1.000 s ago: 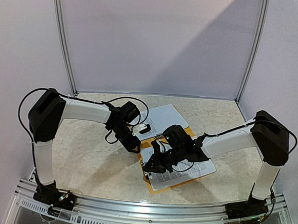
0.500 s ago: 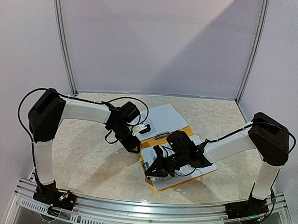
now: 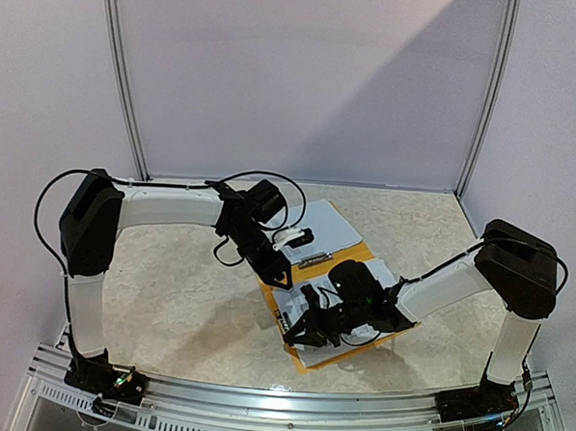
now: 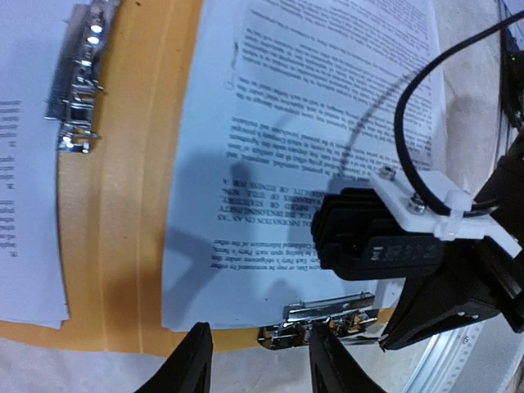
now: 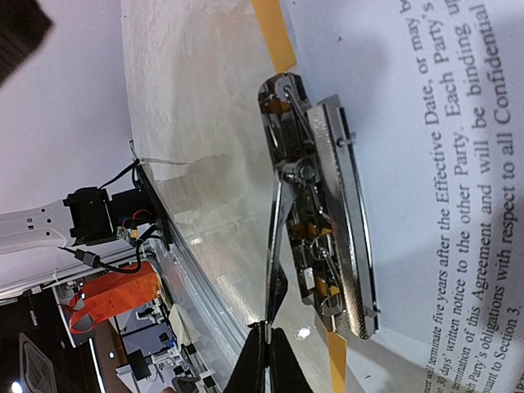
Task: Put the files into the folder
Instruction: Clamp the file in the folder with some files.
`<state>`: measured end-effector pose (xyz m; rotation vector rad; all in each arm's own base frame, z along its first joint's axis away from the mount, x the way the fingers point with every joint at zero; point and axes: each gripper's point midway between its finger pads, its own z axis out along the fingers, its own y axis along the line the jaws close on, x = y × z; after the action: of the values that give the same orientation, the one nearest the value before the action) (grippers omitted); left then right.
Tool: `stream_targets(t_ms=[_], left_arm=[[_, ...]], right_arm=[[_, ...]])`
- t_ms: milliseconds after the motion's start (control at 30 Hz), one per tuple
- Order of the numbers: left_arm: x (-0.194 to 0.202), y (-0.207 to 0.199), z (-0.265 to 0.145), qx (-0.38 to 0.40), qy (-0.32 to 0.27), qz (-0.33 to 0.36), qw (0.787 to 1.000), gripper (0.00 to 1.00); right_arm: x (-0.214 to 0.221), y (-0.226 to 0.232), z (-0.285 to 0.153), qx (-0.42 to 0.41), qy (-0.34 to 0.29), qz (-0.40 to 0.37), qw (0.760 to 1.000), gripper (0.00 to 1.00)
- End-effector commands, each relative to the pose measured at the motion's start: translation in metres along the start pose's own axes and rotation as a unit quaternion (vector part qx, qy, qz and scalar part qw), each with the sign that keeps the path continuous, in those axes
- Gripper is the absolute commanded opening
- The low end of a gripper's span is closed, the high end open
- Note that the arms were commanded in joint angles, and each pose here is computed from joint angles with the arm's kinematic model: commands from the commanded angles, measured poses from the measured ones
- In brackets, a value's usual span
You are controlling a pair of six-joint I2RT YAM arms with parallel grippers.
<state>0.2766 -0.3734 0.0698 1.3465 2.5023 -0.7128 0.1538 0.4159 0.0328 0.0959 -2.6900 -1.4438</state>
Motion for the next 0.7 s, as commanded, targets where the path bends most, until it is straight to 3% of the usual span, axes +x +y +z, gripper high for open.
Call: stream_targets(t_ms=[0,433,667], left_arm=[[0.029,-0.023,0.023,0.057,0.056,-0.024,0.997,0.41],[0.053,-0.069,0.020,0.131,0.101,-0.028,0.986,0.32],[0.063,-0.070,0.040,0.108,0.125,-0.001,0.986,0.26]], right_arm=[[0.013,-0.070,0.001,0.096,-0.008,0.057,0.994,0.04],[0.008,-0.087,0.003,0.093,-0.039,0.079,0.992,0.04],[0.011,-0.107,0.000,0.090,-0.060,0.112,0.988,0.02]])
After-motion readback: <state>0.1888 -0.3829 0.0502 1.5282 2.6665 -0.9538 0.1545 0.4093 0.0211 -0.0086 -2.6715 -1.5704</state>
